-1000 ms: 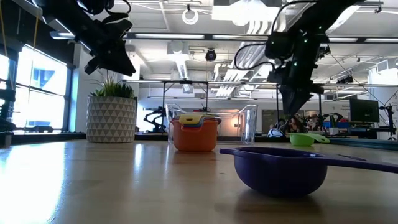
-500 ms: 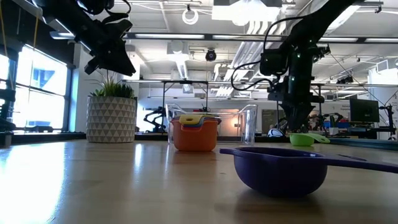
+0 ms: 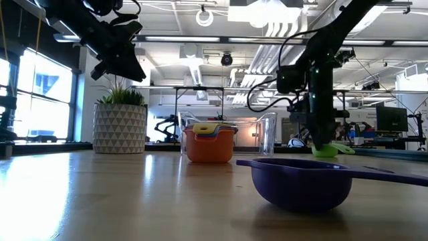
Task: Nest measuring cups in basket
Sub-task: Stack the green measuring cup on top of the yellow measuring cup
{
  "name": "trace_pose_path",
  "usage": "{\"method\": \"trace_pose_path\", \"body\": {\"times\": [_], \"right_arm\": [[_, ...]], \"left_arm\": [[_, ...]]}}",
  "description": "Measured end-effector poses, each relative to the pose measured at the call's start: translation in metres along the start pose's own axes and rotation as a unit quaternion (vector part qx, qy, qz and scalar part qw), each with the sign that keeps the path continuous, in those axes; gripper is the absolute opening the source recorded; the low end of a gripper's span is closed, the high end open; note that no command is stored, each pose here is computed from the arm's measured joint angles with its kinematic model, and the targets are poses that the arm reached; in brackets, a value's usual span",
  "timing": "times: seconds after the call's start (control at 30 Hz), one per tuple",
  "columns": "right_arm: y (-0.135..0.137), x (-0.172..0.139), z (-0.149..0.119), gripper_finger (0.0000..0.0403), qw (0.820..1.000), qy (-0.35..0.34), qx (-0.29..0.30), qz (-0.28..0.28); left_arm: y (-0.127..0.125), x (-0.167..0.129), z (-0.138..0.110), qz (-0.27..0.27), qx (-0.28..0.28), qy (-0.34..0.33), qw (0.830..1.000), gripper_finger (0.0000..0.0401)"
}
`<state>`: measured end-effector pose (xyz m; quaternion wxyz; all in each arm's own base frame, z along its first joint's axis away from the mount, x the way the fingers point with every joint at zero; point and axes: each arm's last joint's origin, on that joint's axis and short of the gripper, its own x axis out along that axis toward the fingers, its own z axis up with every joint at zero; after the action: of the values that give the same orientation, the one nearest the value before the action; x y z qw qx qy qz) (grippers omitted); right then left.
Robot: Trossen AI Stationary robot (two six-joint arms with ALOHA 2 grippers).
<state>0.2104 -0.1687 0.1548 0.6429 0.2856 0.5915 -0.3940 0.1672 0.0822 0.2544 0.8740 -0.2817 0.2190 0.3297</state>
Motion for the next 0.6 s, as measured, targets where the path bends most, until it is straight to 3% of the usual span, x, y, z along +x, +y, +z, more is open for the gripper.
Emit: {"method": "trace_pose_path", "body": {"times": [0.2,0.4,0.6], "right_arm": [[0.004,-0.002,-0.003,0.0010,1.000,0.004,0.003,-0.002],[0.014,-0.012,-0.007,0.0007,0.999,0.029,0.019,-0.005],[0.040,-0.043,-0.007,0.0005,0.999,0.038,0.023,0.001]], "left_arm": [[0.000,0.000,0.000,0.000,0.000,0.000,1.000,0.0060],[0.000,0.000,0.000,0.000,0.000,0.000,1.000,0.0060],[0.000,0.000,0.000,0.000,0.000,0.000,1.000,0.0060]]}}
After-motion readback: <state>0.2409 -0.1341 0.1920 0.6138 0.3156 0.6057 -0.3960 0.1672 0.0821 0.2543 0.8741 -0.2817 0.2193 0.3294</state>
